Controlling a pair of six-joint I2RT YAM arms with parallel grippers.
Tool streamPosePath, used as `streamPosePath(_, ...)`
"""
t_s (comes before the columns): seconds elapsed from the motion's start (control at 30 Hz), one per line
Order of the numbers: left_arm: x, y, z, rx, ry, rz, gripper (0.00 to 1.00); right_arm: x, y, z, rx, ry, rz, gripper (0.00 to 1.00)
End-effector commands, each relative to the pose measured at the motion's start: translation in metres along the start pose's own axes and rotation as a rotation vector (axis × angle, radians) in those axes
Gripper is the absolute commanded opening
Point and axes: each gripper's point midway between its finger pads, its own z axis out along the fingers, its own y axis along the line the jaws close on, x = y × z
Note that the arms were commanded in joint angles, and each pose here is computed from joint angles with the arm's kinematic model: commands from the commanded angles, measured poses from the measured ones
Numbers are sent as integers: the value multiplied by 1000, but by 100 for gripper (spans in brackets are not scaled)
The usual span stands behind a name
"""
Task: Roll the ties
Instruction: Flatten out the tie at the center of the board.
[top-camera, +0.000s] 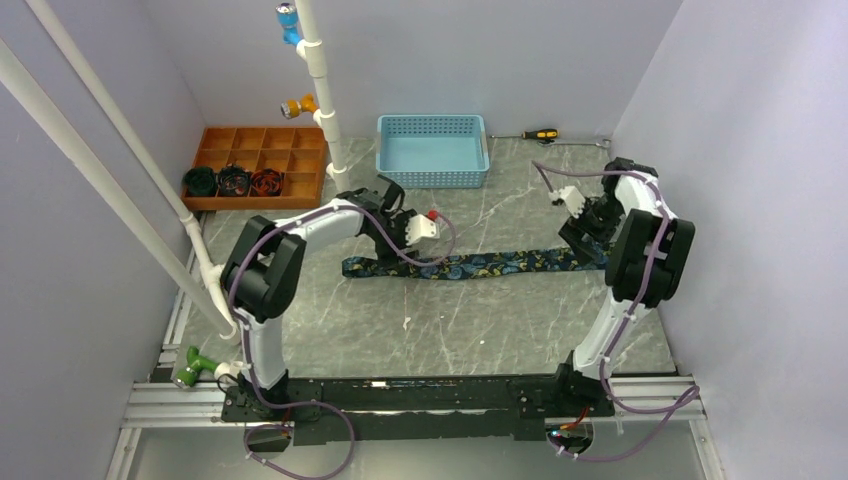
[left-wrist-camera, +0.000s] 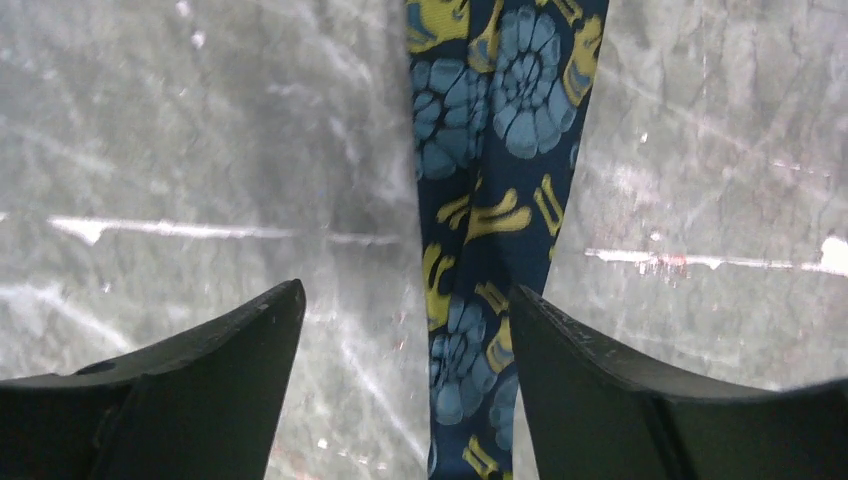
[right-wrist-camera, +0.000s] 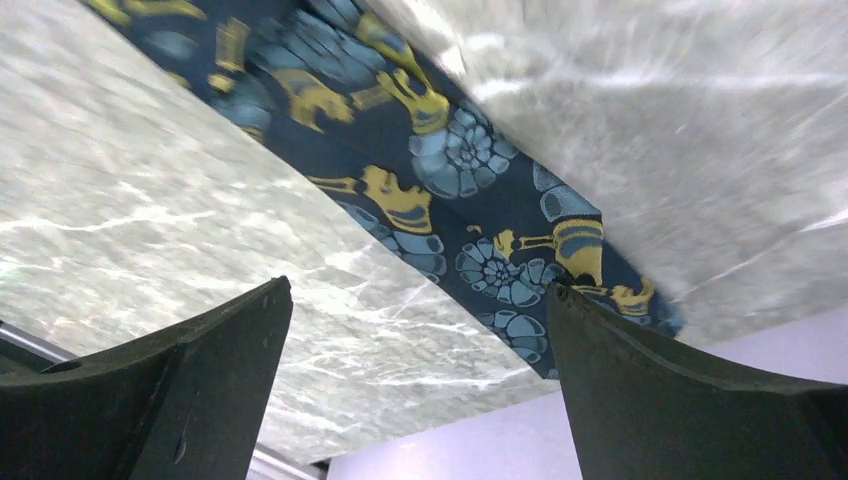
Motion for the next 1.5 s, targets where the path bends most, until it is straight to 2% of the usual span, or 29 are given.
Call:
streamPosePath(0.0, -22, 14, -51, -69, -173, -68, 84, -70, 38, -32, -35, -243, -181, 100)
streamPosePath(0.2, 4, 22, -82, -112, -201, -228, 98, -151, 95, -12, -101, -266, -414, 100)
streamPosePath(0.37, 21, 25, -93, -148, -205, -329, 99, -180, 129, 16, -142, -212, -549, 100)
streamPosePath(0.57, 32, 26, -101, -165, -211, -390, 99, -182, 152, 41, -178, -141, -642, 100)
streamPosePath(0.83, 46, 33, -113, -182, -242, -482, 99, -175, 153, 68, -177, -95, -653, 100)
streamPosePath(0.9, 48, 32, -116, -174, -252, -484, 97, -176, 152, 73, -173, -94, -653, 97)
streamPosePath(1.0, 50, 23, -115, -156, -250, -420, 93, -174, 152, 77, -193, -81, -662, 82)
streamPosePath(1.07, 54, 15, -113, -139, -243, -329, 90, -171, 152, 78, -211, -73, -672, 72)
streamPosePath(1.1, 54, 11, -112, -128, -246, -284, 89, -171, 153, 79, -223, -71, -675, 64)
streamPosePath(1.2, 55, 1, -107, -97, -240, -154, 87, -170, 157, 79, -260, -74, -666, 59)
streamPosePath(1.33, 56, -3, -92, -88, -159, -9, 86, -165, 163, 80, -304, -66, -660, 55)
streamPosePath(1.47, 60, -10, -72, -64, -75, 76, 78, -156, 170, 80, -334, -55, -656, 47)
